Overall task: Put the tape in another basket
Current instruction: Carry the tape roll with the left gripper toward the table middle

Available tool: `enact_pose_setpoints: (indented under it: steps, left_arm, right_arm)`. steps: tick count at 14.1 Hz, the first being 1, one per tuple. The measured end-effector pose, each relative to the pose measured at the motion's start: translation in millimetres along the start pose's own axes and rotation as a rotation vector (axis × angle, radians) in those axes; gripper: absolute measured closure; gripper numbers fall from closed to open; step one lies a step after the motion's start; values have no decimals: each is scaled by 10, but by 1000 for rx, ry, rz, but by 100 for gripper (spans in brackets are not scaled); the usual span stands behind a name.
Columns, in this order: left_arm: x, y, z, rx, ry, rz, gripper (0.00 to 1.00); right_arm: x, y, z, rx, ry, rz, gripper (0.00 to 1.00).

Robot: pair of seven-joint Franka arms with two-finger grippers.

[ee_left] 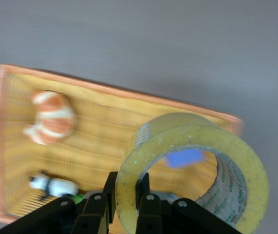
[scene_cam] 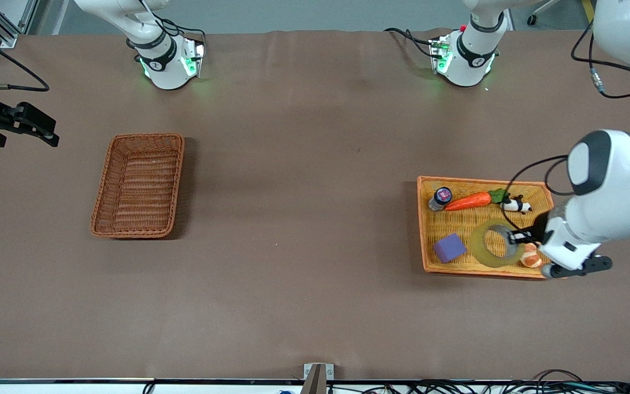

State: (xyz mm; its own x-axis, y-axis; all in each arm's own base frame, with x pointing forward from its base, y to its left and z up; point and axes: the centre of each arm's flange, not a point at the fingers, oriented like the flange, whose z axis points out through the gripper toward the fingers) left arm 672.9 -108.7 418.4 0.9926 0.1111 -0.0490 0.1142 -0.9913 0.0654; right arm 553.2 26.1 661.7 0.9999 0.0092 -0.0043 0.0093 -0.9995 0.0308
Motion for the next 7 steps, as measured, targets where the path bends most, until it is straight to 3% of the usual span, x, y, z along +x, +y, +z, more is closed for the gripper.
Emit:
enact_pose_setpoints:
  steps: [3,7]
  left_arm:
    - [-487,1169,36,-41,-38,31,79]
    - [-1398,2686,607,-12,-124,15,79]
  right_arm:
    - [0,-3,-1,0,0,-1,0]
    - [0,-5,0,0,0,-1,0]
